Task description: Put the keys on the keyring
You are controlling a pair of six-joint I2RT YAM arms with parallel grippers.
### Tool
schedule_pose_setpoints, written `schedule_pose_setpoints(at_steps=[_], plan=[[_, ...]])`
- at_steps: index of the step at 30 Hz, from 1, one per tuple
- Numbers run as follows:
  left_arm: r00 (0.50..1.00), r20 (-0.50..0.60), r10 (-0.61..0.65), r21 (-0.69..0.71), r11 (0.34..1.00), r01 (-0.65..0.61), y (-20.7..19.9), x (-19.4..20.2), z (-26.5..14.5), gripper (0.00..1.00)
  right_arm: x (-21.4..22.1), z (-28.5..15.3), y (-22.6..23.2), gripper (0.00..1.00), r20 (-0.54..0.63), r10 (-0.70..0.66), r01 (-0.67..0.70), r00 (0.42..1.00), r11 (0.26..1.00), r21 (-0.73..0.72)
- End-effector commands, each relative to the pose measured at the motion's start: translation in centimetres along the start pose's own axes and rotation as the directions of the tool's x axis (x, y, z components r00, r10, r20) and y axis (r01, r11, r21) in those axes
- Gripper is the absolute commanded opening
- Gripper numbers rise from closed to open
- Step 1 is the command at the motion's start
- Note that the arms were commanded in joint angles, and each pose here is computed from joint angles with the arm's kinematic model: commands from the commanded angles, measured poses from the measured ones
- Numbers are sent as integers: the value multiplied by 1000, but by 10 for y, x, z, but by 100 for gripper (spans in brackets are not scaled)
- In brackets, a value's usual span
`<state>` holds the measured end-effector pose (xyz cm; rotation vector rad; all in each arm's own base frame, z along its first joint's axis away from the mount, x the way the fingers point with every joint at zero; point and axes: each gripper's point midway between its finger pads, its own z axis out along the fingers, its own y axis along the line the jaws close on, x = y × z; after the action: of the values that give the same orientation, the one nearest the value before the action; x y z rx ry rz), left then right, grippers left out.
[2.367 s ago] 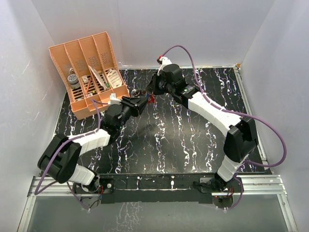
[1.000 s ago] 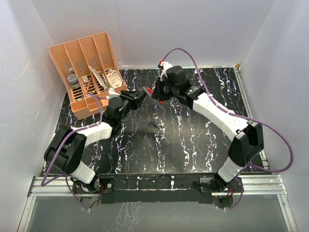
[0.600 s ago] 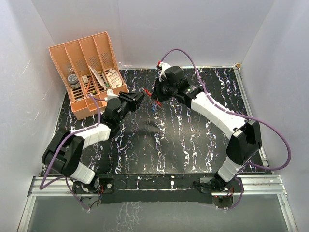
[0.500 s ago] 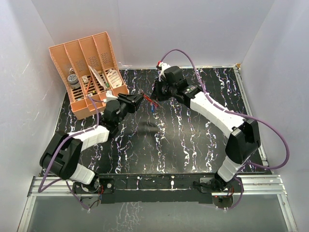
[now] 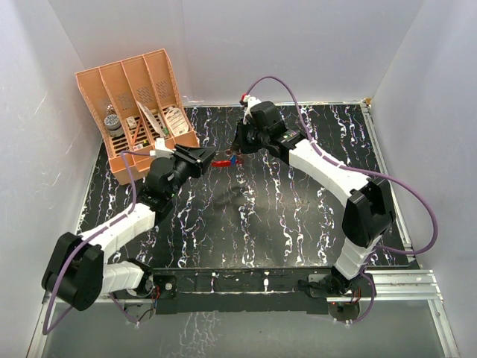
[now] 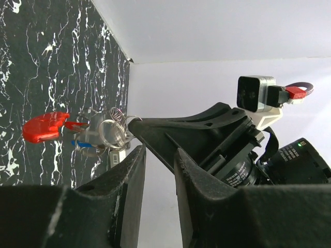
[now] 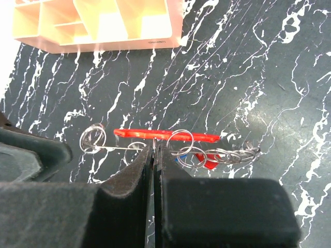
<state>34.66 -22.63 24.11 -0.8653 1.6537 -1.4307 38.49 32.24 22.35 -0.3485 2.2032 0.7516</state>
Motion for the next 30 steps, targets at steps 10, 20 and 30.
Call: schedule_pose_setpoints(at_steps=[10, 20, 30], plan=[[983, -175, 48, 4, 999, -48, -16, 15, 10, 36, -49, -20, 3, 0, 172, -157, 154, 973, 988, 26], [976, -218, -6, -44, 999, -4, -15, 21, 4, 47, -54, -20, -13, 0, 226, -189, 169, 955, 980, 106], [933, -226, -279, -95, 960, 264, 8, 19, 15, 51, -59, -34, -16, 0, 358, -231, 198, 905, 972, 126]])
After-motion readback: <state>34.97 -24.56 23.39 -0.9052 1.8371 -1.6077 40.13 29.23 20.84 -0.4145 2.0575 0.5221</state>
